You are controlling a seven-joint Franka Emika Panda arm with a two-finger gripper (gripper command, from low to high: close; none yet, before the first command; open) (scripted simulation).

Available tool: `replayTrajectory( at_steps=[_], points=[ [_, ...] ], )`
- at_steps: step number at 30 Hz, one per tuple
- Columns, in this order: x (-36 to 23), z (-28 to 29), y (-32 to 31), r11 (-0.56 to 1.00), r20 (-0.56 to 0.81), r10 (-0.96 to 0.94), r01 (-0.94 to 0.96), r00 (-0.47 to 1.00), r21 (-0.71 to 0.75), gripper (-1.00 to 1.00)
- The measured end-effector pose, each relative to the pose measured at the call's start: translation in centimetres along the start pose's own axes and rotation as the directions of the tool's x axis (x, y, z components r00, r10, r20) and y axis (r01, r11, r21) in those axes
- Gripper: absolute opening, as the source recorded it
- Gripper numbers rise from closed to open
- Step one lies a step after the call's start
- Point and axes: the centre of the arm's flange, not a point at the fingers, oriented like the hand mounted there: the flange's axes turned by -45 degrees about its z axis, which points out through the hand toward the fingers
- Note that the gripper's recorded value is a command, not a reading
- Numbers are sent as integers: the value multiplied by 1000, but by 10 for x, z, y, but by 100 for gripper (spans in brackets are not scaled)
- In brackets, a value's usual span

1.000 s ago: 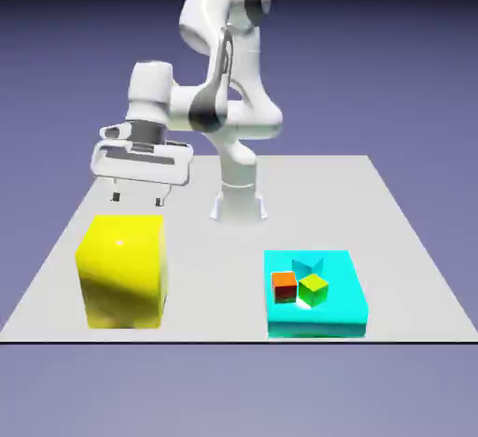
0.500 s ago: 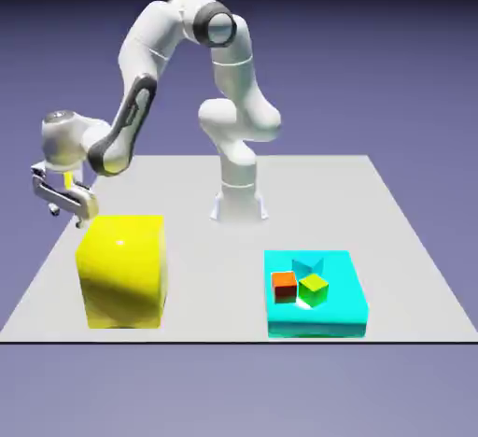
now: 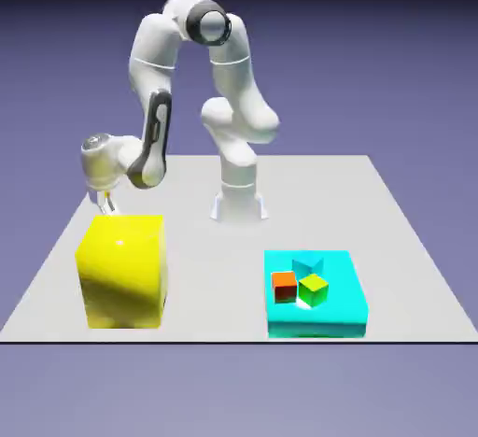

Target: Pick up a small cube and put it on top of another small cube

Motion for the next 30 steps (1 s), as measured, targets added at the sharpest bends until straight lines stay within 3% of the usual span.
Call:
replayTrajectory(
  at_steps=[10, 18, 19, 30],
  points=[
    [-68, -25, -53, 981, -74, 170, -162, 983, 103, 0],
    [-62, 39, -59, 981, -74, 172, -164, 982, 103, 0],
    [-63, 45, -59, 981, -74, 172, -164, 982, 103, -100],
    [-67, -25, -52, 981, -74, 173, -165, 982, 104, -100]
  ],
)
